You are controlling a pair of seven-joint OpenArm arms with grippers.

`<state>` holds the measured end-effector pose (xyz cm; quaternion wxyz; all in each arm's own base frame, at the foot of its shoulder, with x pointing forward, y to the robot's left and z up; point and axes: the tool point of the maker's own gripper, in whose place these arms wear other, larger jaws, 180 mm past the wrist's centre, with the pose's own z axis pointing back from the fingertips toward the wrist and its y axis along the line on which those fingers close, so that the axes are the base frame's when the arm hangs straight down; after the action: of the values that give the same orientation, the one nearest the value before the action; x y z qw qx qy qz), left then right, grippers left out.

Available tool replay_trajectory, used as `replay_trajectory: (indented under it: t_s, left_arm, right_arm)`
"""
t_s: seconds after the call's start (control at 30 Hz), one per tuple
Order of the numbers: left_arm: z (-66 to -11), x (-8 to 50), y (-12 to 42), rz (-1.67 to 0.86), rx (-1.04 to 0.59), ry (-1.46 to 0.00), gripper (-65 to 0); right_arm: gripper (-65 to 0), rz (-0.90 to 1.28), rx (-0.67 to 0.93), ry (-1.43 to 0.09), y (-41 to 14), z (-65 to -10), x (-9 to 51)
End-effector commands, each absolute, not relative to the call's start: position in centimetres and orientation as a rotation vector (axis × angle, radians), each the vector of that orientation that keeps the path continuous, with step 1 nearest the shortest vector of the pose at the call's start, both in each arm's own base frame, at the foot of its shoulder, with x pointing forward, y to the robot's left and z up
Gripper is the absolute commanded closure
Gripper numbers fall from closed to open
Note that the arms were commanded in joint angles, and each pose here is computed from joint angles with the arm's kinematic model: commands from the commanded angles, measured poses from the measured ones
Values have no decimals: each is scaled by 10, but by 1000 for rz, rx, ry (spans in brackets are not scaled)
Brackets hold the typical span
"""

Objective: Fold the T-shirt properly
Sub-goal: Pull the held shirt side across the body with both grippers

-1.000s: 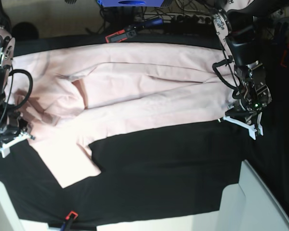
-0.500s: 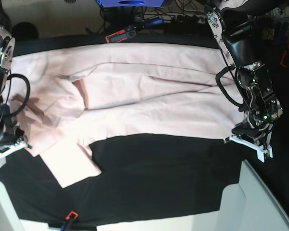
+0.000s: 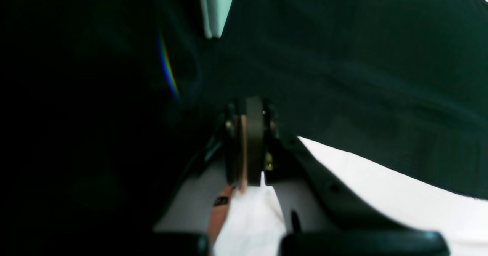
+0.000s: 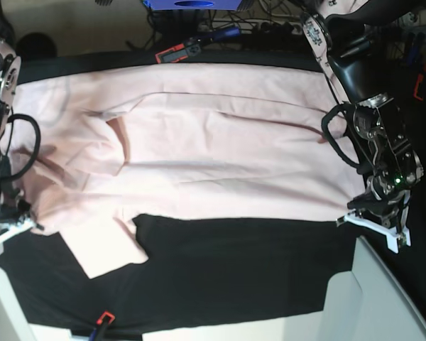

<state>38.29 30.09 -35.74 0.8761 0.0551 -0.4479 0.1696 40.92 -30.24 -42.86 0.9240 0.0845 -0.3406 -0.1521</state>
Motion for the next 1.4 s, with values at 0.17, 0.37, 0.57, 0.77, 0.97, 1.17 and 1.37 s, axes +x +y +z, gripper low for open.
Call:
replay_trajectory:
  t_s: [0.17,0.37,0.57,0.77,0.97,1.17,1.37]
  left_arm:
    - [-322,401,309,356,132,-1040,0]
    - [-289,416,309,354,134,-1122,0]
    - [-284,435,288,312,97,-1132,0]
    - [-287,441,269,259,81,-1125,0]
    - [-289,438,273,260,93,-1118,0]
    - [-295,434,274,259,96,-1105,0]
    - [-304,425,275,257,104,-1085,0]
  right_arm:
    - [0,-296,156,-822,-316,-388,435]
    - [0,-294,154,-836,-317,-383,438]
    - [0,-289,145,-902,-319,-370,447]
    - [0,-294,136,-958,-323,-362,452]
    - [0,-297,99,-1005,-341,-352,453]
    - [0,-297,72,-1012,-353,-347,450]
    - [0,-296,54,-974,-359,-363,434]
